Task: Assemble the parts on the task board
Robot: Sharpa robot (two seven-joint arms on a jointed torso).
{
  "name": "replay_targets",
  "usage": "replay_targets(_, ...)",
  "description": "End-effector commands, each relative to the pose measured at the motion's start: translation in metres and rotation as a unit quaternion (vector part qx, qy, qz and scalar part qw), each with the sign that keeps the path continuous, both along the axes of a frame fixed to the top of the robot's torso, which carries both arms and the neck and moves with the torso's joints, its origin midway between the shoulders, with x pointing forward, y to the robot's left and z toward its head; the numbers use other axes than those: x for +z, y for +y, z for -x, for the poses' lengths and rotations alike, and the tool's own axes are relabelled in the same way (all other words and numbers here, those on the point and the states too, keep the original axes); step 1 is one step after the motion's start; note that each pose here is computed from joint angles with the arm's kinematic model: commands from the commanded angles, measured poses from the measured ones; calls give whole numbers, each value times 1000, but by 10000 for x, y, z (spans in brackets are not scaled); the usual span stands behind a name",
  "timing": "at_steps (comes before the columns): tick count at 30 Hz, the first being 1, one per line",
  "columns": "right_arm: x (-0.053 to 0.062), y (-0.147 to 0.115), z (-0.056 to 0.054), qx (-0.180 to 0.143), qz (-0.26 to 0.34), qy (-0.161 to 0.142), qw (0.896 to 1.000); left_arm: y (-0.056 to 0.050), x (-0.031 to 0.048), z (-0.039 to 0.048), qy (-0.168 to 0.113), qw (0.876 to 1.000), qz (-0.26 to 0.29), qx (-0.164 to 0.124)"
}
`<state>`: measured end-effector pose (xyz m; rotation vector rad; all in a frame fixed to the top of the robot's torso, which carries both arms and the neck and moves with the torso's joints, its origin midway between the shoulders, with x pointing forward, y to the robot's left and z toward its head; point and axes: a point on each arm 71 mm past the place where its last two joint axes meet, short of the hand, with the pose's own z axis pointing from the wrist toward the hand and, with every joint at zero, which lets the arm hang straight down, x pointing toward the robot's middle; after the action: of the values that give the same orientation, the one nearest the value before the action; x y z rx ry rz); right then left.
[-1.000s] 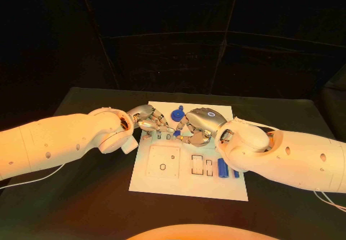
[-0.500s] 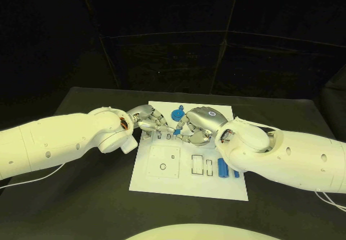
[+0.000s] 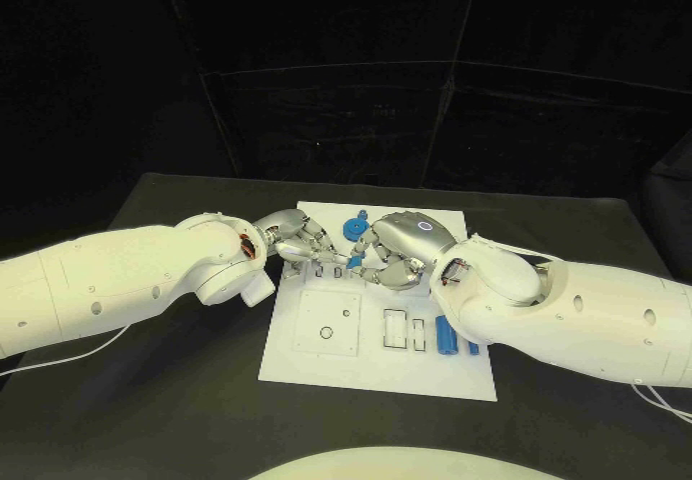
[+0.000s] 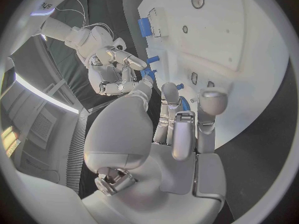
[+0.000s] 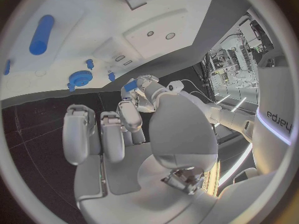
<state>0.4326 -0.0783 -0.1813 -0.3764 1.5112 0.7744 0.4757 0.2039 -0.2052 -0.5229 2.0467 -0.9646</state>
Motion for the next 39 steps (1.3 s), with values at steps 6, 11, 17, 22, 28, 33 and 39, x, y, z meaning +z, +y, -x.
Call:
replay_targets(6,62,22,31,7,-19,-18,1000,-1,-8,2,4,1000,-7,-4)
replay_targets(11,62,28,36,9,-19,-18,1000,-1,-9,-1,4,1000,-8,-4)
replay_targets(17,66,50,47,14,-20,-18,1000,-8,-10,-3,4,1000,-7,-4)
replay_targets(22,69,67,53,16,-20,-18,1000,-12,-10,-3,4,1000,-7,-5)
replay_targets(28,71,88,58,18,-21,-18,999,-13,-10,-4,4,1000,-8,-4)
replay_targets(33,73,102,64,20,-21,-18,999,-14,-10,-6,4,1000,-8,-4)
replay_targets(39,72,111,66,20,-19,-17,999,-12,-10,-8,4,1000,-8,-2)
